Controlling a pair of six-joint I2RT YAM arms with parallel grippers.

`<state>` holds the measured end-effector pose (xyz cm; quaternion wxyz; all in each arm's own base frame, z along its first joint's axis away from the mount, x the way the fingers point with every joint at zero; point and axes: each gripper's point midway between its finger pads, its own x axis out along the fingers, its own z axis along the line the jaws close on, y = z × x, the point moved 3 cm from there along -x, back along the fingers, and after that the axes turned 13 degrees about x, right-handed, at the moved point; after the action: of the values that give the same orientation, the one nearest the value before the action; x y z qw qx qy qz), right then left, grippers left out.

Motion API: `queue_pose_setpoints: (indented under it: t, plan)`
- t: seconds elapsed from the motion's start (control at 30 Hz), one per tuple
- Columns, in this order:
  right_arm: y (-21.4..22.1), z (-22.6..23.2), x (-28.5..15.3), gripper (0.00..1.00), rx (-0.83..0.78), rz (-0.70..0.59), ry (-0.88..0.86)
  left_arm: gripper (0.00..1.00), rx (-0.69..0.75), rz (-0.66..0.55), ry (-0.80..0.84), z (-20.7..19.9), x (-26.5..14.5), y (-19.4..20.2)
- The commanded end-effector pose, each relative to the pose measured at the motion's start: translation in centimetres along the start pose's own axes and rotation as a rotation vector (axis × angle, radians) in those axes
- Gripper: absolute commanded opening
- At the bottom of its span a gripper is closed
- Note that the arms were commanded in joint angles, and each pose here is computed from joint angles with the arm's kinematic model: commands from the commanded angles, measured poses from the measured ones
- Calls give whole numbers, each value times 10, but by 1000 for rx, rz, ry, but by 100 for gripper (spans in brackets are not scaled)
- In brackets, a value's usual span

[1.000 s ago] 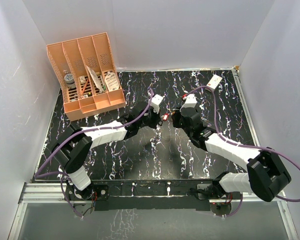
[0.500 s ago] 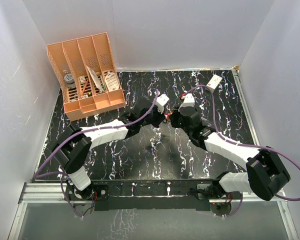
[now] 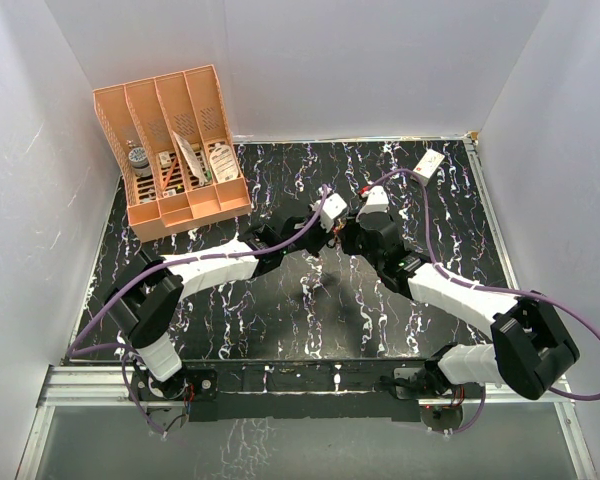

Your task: Put the keys on the keyring

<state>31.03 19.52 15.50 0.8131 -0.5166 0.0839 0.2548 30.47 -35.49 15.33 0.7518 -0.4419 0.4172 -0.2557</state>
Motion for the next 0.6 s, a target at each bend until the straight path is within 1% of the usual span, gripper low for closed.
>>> queue_pose_setpoints:
  t: [0.0,0.57]
  plan:
    - [-25,18,1,0,7,-67,-46,0,59,-66,12,1,-2,-25]
    - [-28,16,-2,0,5,-81,-36,0,105,-57,33,-3,-6,-19]
